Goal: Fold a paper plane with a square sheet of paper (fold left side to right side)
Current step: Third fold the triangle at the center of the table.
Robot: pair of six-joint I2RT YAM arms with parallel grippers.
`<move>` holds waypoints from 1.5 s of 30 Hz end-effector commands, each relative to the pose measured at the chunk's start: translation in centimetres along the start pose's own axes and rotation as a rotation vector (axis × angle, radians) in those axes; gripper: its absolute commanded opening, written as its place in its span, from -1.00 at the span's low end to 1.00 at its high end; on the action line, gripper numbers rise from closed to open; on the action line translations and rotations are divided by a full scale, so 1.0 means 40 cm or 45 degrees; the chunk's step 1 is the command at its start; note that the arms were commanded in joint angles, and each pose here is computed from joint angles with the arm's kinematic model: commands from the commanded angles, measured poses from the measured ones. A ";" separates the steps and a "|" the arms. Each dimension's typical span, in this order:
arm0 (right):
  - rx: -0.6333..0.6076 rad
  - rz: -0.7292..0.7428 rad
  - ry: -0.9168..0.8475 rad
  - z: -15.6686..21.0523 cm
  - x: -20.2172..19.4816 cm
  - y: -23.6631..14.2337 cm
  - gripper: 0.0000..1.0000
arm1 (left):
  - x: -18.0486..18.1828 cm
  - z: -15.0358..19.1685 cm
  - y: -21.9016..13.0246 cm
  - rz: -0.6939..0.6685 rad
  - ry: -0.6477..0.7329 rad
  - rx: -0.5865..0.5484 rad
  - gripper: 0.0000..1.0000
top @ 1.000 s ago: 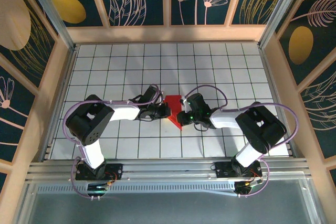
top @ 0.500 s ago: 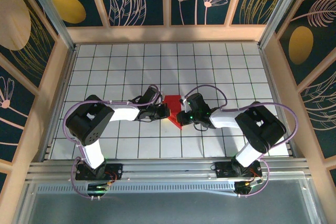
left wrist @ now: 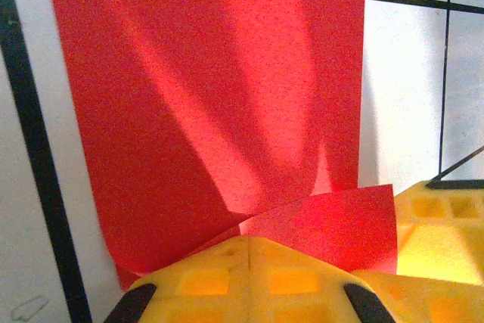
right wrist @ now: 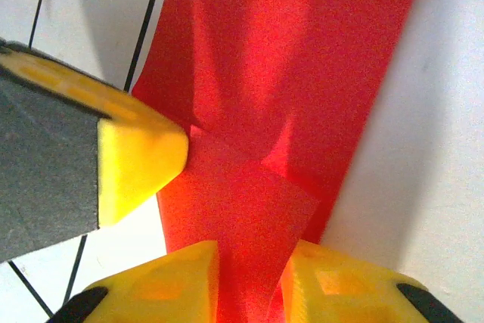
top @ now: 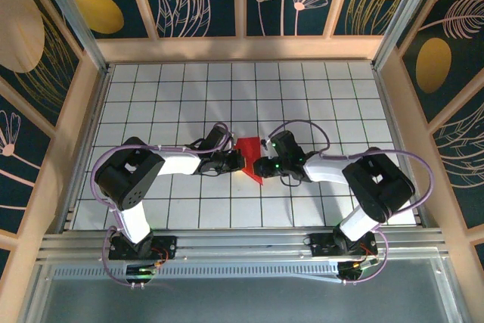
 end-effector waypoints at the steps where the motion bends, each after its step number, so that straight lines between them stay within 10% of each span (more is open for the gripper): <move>1: -0.029 -0.006 0.025 -0.034 0.018 -0.040 -0.31 | 0.060 0.057 0.009 -0.138 -0.027 0.084 -1.00; 7: -0.026 -0.088 0.084 -0.038 0.033 -0.101 -0.24 | 0.057 0.052 0.007 -0.137 -0.024 0.077 -1.00; 15: 0.190 -0.414 0.218 0.040 0.076 -0.115 -0.98 | 0.052 0.043 0.007 -0.138 -0.016 0.069 -1.00; 45: 0.312 -0.311 0.308 0.120 0.012 -0.033 -1.00 | 0.051 0.040 0.012 -0.146 -0.009 0.078 -1.00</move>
Point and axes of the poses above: each hand's point on the last joint's axis, 136 mm out from that joint toward the fingers, its own y axis out along the fingers, its own x axis along the line the jaws close on, z = x × y, the point moved 5 cm from there along -y, back along the fingers, and after that the axes turned 12 degrees about y, right-handed, at the moved point
